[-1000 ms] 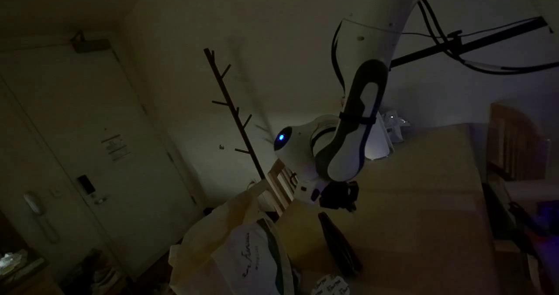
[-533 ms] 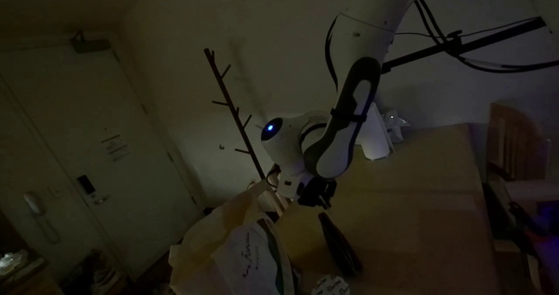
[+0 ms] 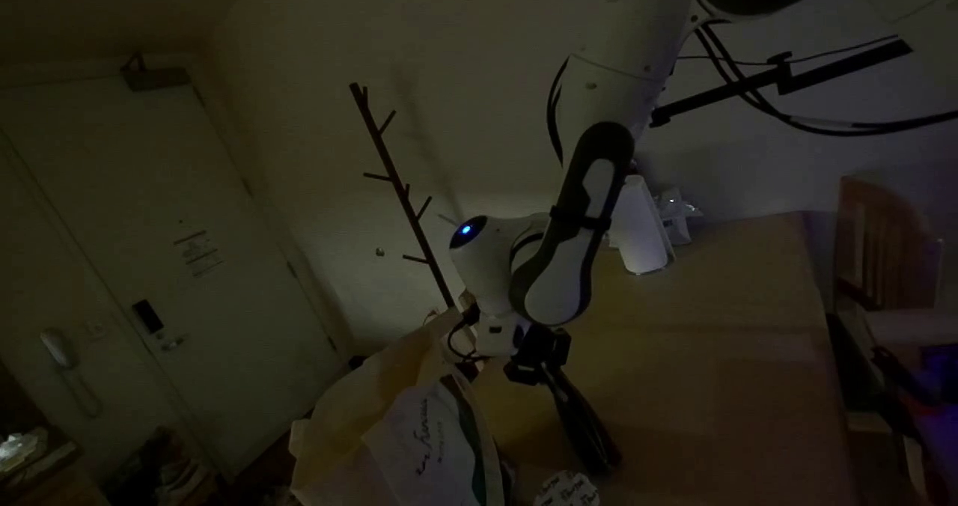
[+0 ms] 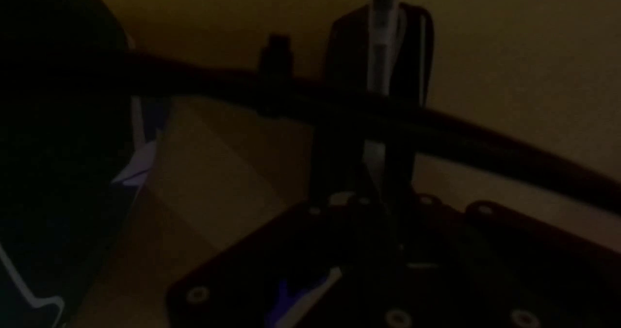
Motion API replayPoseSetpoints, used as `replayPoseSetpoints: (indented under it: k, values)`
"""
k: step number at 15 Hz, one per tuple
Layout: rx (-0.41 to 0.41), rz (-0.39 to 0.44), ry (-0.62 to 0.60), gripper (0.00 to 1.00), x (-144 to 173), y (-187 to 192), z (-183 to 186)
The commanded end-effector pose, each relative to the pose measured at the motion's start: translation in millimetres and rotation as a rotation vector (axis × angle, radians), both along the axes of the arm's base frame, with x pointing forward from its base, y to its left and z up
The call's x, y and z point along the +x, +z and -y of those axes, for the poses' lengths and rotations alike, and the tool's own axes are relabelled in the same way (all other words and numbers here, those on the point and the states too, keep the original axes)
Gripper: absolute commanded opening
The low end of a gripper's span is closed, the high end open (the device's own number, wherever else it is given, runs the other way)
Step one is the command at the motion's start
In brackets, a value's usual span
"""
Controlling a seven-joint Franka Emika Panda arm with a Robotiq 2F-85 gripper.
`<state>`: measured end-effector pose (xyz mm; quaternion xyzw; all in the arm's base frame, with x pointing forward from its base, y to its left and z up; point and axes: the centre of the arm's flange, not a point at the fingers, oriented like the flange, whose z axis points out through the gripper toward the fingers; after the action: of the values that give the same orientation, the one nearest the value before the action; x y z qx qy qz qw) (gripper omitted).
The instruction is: Put the toothbrush inside the dark blue toiletry bag, pick up the white object from the table and put it inside the white and blue bag
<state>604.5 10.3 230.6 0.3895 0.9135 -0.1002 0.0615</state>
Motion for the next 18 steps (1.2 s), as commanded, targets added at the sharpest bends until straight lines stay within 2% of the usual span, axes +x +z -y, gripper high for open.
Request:
replayPoseSetpoints:
  k: [1, 11, 14, 18]
  values:
    - [0.055, -0.037, 0.004, 0.03, 0, -5, 2]
    - [0.101, -0.055, -0.010, 0.03, -10, -14, -1]
    - [0.105, -0.088, -0.072, 0.03, -20, -21, 4]
    - [0.055, -0.156, -0.184, 0.03, -31, -27, 16]
